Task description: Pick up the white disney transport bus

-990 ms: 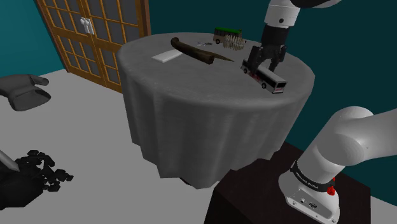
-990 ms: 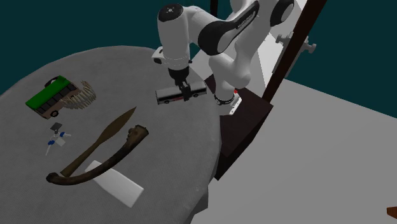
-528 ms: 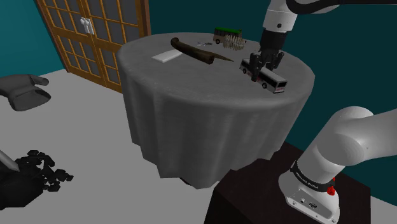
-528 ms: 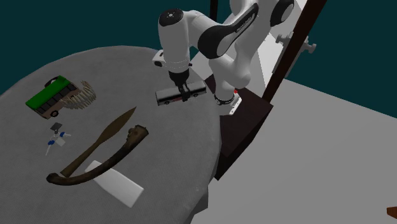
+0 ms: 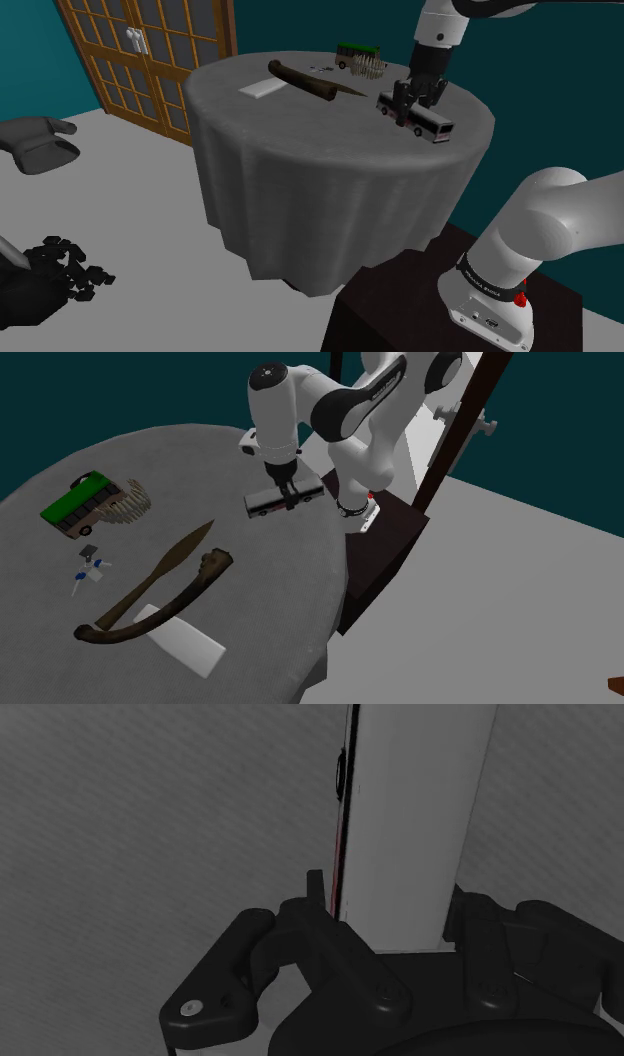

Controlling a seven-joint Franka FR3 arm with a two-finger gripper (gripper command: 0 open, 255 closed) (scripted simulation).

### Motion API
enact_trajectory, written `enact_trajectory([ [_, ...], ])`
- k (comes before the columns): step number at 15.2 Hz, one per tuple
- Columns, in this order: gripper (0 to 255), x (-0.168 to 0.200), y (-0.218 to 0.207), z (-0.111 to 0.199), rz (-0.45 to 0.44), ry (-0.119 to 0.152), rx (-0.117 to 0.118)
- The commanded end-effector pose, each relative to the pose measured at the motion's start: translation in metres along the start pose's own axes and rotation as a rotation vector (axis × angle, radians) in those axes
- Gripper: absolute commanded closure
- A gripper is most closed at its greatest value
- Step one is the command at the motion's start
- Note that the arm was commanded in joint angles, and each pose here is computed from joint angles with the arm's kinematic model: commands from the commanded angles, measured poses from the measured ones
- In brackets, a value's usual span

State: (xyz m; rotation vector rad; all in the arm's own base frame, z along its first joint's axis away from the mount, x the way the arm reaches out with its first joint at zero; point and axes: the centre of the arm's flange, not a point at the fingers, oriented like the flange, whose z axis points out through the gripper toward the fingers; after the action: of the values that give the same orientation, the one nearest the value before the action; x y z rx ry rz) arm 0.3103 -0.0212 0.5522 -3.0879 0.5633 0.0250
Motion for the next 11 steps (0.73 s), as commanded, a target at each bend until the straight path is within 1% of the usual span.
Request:
enact_trajectory([
  [1, 255, -0.001, 0.000, -0.010, 0.000, 0.000, 0.000],
  [11, 255, -0.002, 0.000, -0.063, 0.000, 0.000, 0.000],
])
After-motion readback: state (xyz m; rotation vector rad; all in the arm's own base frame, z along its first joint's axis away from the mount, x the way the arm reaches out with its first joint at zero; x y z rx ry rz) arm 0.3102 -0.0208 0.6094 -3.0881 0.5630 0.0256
